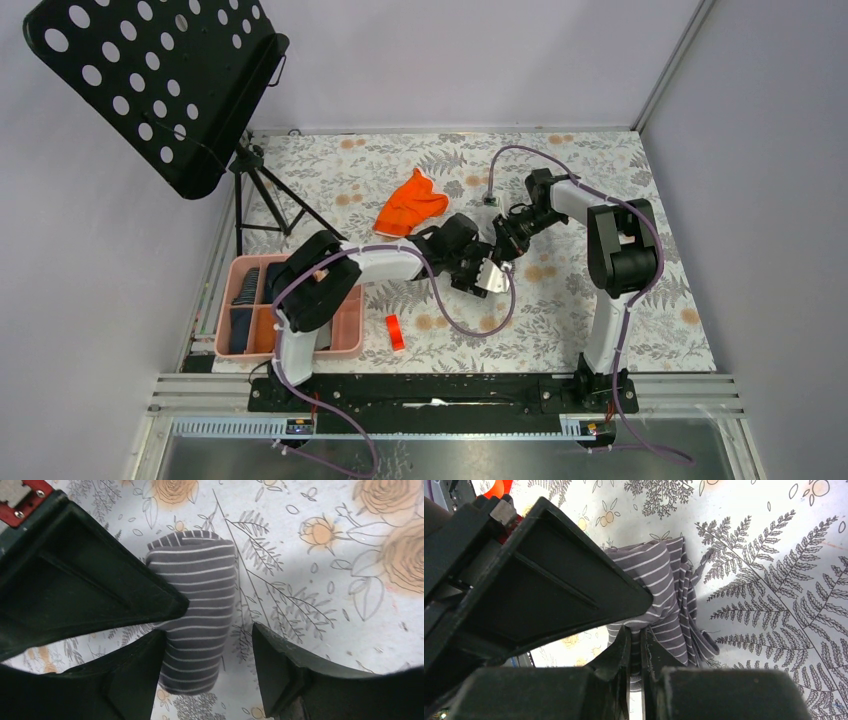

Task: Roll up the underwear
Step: Roll the underwear to the center of the board.

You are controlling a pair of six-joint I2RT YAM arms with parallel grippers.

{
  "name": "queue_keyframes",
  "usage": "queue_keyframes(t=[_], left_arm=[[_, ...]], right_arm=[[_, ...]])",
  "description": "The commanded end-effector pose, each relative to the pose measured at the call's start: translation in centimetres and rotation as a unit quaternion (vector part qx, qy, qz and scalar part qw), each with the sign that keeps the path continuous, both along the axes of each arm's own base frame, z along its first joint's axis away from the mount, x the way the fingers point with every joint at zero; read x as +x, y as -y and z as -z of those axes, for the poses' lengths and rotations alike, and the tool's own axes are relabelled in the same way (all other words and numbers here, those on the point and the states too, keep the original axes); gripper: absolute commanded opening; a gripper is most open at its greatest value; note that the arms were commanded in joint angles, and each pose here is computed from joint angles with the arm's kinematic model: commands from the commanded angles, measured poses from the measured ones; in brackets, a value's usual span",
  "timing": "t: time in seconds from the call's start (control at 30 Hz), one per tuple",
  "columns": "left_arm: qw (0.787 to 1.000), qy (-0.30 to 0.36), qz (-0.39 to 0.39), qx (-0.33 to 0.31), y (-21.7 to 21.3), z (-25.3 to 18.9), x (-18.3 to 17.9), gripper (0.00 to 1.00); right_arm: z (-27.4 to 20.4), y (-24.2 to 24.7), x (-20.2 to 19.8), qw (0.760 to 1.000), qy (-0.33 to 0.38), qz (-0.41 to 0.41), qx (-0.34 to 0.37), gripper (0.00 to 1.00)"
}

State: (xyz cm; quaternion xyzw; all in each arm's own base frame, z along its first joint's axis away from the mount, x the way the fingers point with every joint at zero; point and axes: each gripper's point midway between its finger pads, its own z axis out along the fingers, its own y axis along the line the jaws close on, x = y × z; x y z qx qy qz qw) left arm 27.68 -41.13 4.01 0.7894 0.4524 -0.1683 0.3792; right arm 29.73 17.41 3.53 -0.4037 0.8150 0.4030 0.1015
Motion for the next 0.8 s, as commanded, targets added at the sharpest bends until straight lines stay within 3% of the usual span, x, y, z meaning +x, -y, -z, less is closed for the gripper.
queue_keyframes(t=[0.0, 0.27, 0.37, 0.4, 0.53, 0.77], left_arm=[[0.999, 0.020, 0.031, -0.021, 2.6, -0.3, 0.3, 0.64], [0.995, -0.024, 0.090, 0.043, 2.4, 2.9, -2.4, 0.36], [0.988, -0.050, 0.115, 0.095, 0.6, 4.1, -4.0, 0.27], [0.985, -0.059, 0.119, 0.112, -0.1, 4.1, -4.4, 0.23], [0.967, -0.116, 0.117, 0.194, -3.9, 4.4, -6.4, 0.20], [0.933, -0.236, 0.014, 0.272, -8.2, 3.7, -7.6, 0.20]], right_arm=[[4.5, 3.3, -1.1, 0.995, -0.024, -0.010, -0.100, 0.04], [4.3, 2.8, -0.5, 0.995, -0.034, 0.005, -0.092, 0.08], [1.3, 1.9, 1.7, 0.997, -0.025, 0.024, -0.068, 0.23], [-0.2, 2.0, 2.6, 0.998, -0.024, 0.038, -0.053, 0.33], [-6.8, 2.5, 4.6, 0.996, -0.002, 0.084, 0.013, 0.55], [-11.4, 7.6, 4.6, 0.980, 0.087, 0.179, 0.034, 0.58]])
